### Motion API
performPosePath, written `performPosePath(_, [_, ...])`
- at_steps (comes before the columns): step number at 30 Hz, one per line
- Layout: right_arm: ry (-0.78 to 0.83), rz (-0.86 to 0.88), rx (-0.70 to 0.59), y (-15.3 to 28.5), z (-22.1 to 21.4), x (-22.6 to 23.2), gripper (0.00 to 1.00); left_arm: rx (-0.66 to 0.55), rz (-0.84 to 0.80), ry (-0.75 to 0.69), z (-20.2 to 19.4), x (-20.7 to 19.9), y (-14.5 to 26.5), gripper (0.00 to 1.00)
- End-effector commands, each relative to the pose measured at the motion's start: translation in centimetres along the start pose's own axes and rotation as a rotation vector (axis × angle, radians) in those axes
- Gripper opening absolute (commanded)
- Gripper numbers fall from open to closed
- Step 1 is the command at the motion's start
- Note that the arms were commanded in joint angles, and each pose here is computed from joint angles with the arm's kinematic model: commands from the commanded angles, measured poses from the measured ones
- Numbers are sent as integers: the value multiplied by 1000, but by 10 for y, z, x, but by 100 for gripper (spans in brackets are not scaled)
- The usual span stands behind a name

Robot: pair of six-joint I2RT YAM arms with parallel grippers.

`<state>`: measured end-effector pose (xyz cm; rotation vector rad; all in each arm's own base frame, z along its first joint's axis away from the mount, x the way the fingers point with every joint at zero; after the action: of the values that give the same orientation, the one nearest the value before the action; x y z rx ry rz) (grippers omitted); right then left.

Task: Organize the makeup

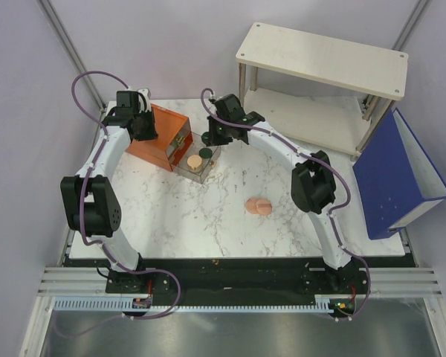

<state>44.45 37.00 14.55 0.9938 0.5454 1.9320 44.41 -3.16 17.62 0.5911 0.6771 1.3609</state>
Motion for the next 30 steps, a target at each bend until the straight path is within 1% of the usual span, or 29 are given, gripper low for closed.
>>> performPosePath(1, [-113, 184, 20, -22, 6, 51, 18, 382, 25, 18, -100, 7, -4, 2])
performPosePath(2, [-118, 218, 42, -26, 0, 59, 21, 385, 25, 18, -101, 7, -4, 2])
performPosePath(4, [-136, 222, 59, -35, -7, 61, 26, 385, 21, 21, -101, 7, -4, 2])
performPosePath(5, [-137, 229, 49, -37, -6, 63, 34, 383, 21, 21, -101, 7, -4, 2])
performPosePath(6, [-145, 217, 59, -39, -11, 58, 38, 385, 22, 21, -101, 7, -4, 2])
performPosePath(8, [-139, 221, 31, -32, -5, 61, 53, 383, 22, 20, -100, 7, -4, 2])
performPosePath(11, [-115, 199, -7, -20, 3, 56, 59, 383, 25, 18, -100, 7, -5, 2])
performPosePath(14, [-101, 183, -40, -2, 13, 51, 59, 382, 21, 19, -99, 7, -5, 2])
performPosePath(17, [-79, 154, -78, 23, 21, 42, 58, 379, 21, 15, -99, 7, -4, 2])
performPosePath(18, [-75, 148, -87, 37, 21, 39, 58, 379, 23, 14, -99, 7, -4, 2])
performPosePath(20, [-70, 116, -97, 51, 22, 25, 57, 379, 21, 15, -99, 7, -4, 2])
performPosePath(21, [-57, 95, -94, 62, 16, 17, 56, 380, 18, 16, -99, 7, -4, 2])
performPosePath(24, [-27, 15, -56, 82, -2, -11, 54, 380, 16, 18, -99, 6, -4, 2])
performPosePath(26, [-13, -70, 14, 87, -26, -33, 53, 382, 11, 19, -100, 5, -4, 2])
performPosePath(27, [10, -92, 23, 96, -31, -38, 53, 383, 17, 17, -100, 6, -5, 2])
performPosePath(30, [10, -171, 116, 107, -64, -58, 52, 391, 9, 18, -102, 5, -6, 2])
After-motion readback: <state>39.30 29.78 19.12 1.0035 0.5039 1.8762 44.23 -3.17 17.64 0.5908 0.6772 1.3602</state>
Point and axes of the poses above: each gripper's point midway between its finger pads, its own y axis back along the fingers, its own x axis along the line the jaws close on, z = x × y, the point moved 2 cm from there along y, back along the fingers, and after that the axes turned 5 degrees about -y, right-handed, at the moved point
